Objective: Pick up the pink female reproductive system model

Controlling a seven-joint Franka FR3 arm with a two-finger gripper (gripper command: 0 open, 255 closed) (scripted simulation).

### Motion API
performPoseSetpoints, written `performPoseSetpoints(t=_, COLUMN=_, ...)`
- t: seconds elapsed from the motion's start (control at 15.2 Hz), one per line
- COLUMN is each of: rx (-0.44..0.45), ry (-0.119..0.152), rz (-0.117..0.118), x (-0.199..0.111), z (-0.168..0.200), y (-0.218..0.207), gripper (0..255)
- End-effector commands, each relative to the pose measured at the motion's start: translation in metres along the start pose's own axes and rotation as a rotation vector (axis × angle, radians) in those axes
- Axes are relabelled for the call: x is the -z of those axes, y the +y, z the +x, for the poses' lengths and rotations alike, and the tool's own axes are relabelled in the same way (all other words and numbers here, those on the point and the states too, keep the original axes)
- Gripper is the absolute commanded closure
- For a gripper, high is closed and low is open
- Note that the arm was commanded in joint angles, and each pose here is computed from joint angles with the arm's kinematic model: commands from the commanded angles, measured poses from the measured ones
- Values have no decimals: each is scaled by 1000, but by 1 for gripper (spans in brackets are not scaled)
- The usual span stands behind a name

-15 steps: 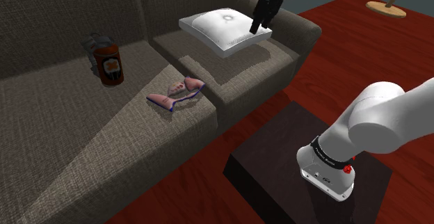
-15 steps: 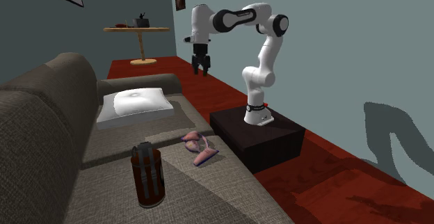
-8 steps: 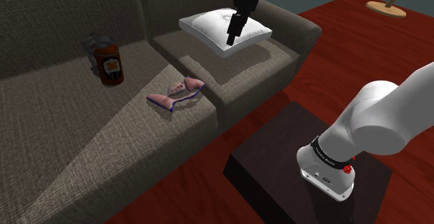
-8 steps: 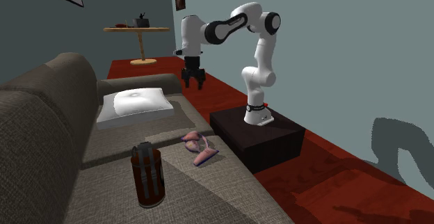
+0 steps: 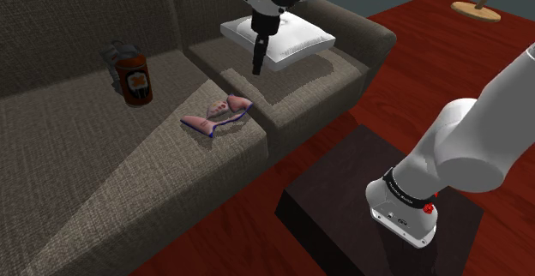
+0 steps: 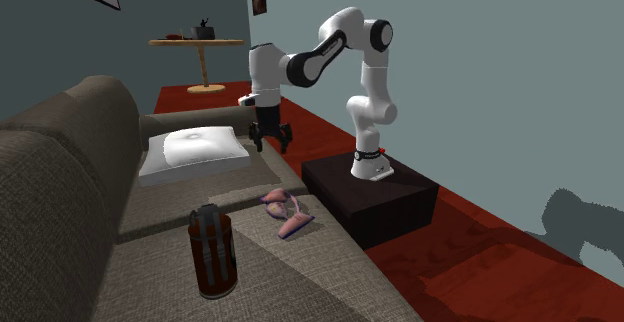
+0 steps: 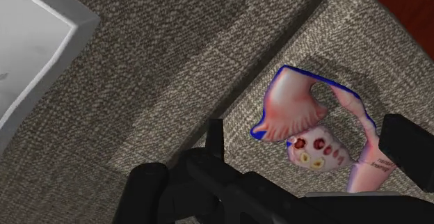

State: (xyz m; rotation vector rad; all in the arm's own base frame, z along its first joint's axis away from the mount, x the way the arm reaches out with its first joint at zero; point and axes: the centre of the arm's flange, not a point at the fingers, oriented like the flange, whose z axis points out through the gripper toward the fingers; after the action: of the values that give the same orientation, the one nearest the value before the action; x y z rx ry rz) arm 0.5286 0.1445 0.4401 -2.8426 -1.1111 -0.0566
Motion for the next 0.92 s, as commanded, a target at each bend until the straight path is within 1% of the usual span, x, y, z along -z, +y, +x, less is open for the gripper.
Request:
performPoseSetpoints(t=0.0, rx=77, ry=-11, rz=2, x=-18, z=20, y=-7, gripper=0)
performPoseSetpoints(t=0.4, rx=298, ry=-46, rz=5, x=-72, z=75, y=-36, gripper=0)
performPoseSetpoints(t=0.66, rx=441, ry=-68, rz=7, x=-108, z=106, y=-61, gripper=0)
performPoseSetpoints(t=0.86, rx=441, ry=-68, rz=7, x=-124, z=105, y=-60, gripper=0)
